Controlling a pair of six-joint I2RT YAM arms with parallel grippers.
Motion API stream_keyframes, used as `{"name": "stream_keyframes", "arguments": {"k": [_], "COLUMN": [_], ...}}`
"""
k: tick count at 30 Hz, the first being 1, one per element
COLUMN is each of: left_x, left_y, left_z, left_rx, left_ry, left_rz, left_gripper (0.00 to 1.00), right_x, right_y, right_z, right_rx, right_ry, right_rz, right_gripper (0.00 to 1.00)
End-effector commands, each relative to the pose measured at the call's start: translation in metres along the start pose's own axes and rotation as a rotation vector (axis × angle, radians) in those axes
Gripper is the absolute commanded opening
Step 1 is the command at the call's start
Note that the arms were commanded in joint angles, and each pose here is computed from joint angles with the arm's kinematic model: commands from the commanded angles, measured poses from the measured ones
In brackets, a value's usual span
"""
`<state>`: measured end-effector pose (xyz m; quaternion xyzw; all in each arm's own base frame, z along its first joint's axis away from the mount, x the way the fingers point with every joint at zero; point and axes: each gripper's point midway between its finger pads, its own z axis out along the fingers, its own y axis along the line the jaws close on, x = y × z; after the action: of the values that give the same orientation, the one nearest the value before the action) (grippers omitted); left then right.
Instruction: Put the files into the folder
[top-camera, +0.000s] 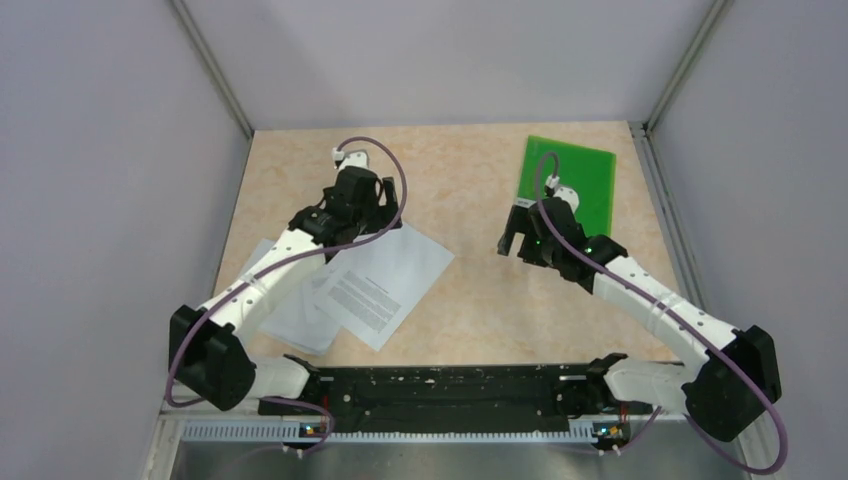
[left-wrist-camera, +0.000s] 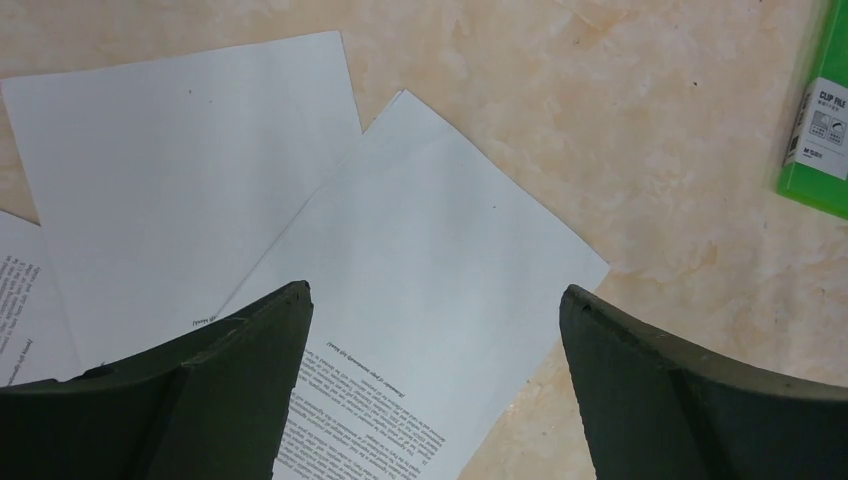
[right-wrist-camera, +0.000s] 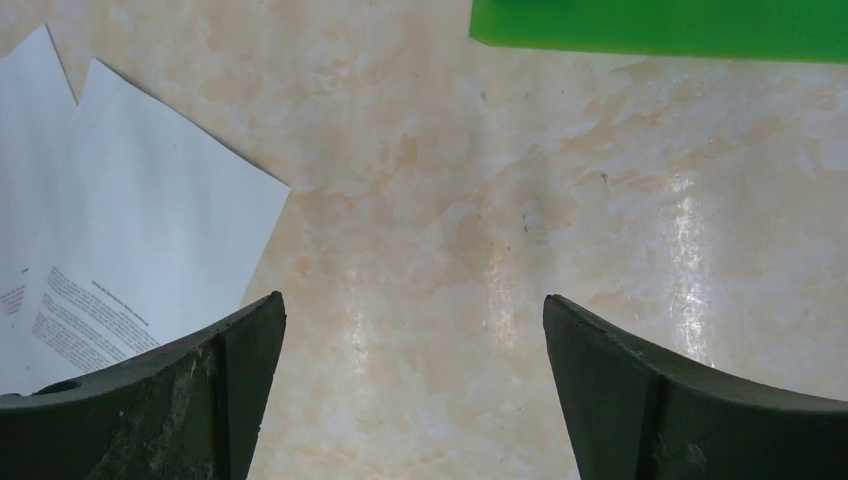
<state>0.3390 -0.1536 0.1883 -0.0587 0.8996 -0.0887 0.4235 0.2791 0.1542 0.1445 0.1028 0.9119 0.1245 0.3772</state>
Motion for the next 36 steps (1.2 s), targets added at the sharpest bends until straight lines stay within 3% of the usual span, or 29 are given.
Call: {"name": "stream_keyframes", "arguments": {"k": [1,18,25,36], "left_x": [-0.015,0.008,0.013,-0.021], "left_y": [0.003,-0.024,-0.080,-0.159], "left_z": [-0.003,0.005,0.030,0.106], "left_rx": [-0.044,0.123,0.361,0.526], "left_ry": [-0.009,0.090,0.140,0.162], "left_rz": [-0.018,-0.031,-0.106,-0.215], "left_gripper": [0.98,0.98,0.98,0.98], "right_x": [-0.009,0.013,-0.043,-0.130], "right_y": [0.009,-0.013,-0.081,-0.205], "right_z": [-0.005,0.002,0.008,0.091], "right_rx": [-0.048,0.009,0.164,0.198], "right_ry": [-0.033,-0.027,-0.151,-0.280], "right_rz": [0.059,0.147,0.245,0.548], "right_gripper": [0.99,0.99,0.99,0.99]}}
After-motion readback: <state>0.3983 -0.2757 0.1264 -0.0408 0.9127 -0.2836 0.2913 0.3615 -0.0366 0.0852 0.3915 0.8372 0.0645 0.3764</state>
